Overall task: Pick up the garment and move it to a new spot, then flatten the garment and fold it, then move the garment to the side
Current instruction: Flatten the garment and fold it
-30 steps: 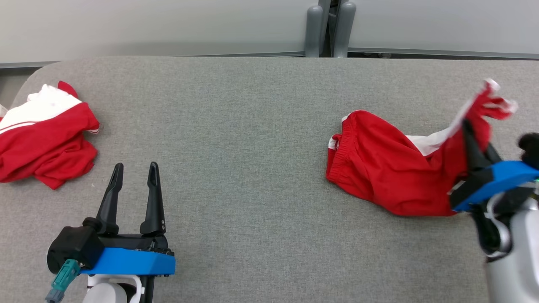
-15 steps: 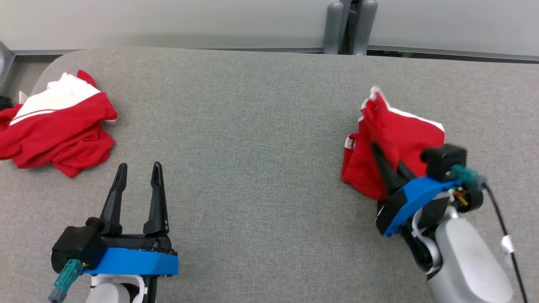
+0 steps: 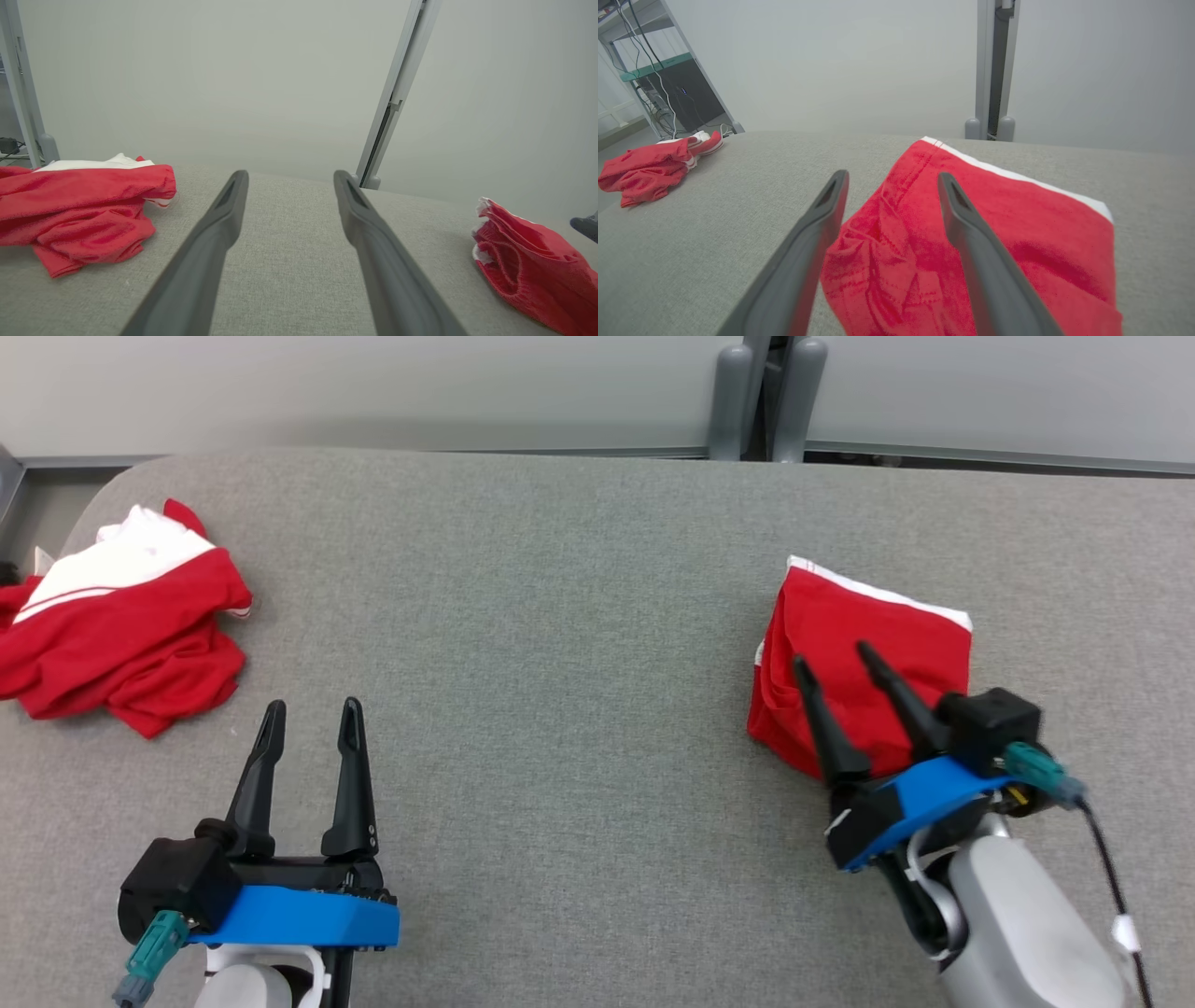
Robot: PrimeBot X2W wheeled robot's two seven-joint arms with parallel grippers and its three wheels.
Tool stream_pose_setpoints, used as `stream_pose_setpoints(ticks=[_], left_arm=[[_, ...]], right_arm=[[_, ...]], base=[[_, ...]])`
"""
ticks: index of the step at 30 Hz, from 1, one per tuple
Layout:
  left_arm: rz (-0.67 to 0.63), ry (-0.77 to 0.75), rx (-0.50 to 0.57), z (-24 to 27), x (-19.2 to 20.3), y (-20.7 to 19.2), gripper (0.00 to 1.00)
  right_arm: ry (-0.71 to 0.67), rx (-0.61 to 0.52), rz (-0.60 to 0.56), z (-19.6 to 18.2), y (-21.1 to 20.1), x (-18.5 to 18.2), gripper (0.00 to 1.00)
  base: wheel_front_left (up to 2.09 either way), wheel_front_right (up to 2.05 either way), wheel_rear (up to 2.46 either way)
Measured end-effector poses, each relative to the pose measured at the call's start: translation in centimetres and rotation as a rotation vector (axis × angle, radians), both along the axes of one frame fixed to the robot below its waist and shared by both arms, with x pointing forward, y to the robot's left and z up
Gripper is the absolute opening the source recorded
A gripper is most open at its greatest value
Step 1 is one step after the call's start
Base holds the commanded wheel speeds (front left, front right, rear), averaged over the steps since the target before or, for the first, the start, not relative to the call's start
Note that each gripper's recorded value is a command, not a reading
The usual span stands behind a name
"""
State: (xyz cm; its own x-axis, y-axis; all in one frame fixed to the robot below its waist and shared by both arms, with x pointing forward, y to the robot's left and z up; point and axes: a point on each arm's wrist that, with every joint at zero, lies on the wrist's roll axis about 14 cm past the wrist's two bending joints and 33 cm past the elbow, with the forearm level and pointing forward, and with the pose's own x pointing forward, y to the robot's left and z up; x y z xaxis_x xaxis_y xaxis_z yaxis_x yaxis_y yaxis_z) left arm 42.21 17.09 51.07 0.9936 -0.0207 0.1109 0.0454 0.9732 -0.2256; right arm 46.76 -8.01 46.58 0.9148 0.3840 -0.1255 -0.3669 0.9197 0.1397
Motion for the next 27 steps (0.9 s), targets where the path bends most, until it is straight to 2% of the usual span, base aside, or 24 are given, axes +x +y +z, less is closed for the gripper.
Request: stream_pose_setpoints(ticks=[8, 13, 14, 15, 16, 21, 27], left_arm=[[-0.031, -0.022, -0.003, 0.8, -0.1, -1.1, 1.0], [-0.048, -0.027, 0.001, 1.0, -0.4, -1.7, 1.0], [-0.05, -0.028, 0.001, 1.1, -0.4, -1.8, 1.0], [-0.053, -0.029, 0.001, 1.1, -0.4, -1.9, 1.0], [-0.055, -0.03, 0.001, 1.1, -0.4, -2.0, 1.0], [-0.062, -0.026, 0.004, 0.9, -0.4, -2.1, 1.0], [-0.053, -0.016, 0.01, 0.6, -0.3, -1.7, 1.0]], right_arm=[[-0.175, 0.001, -0.161, 4.0, -6.5, -0.3, 1.0], [-0.232, -0.046, -0.279, 5.3, -10.9, -1.7, 1.0], [-0.229, -0.055, -0.3, 5.2, -11.7, -2.0, 0.93], [-0.216, -0.063, -0.315, 4.8, -12.2, -2.4, 0.27], [-0.204, -0.064, -0.329, 4.5, -12.6, -2.7, 0.0], [-0.15, -0.085, -0.338, 3.3, -12.8, -3.0, 0.0], [-0.073, -0.113, -0.288, 1.1, -11.0, -2.0, 0.0]], base=[[0.0, 0.0, 0.0], [0.0, 0.0, 0.0], [0.0, 0.0, 0.0], [0.0, 0.0, 0.0], [0.0, 0.0, 0.0], [0.0, 0.0, 0.0], [0.0, 0.0, 0.0]])
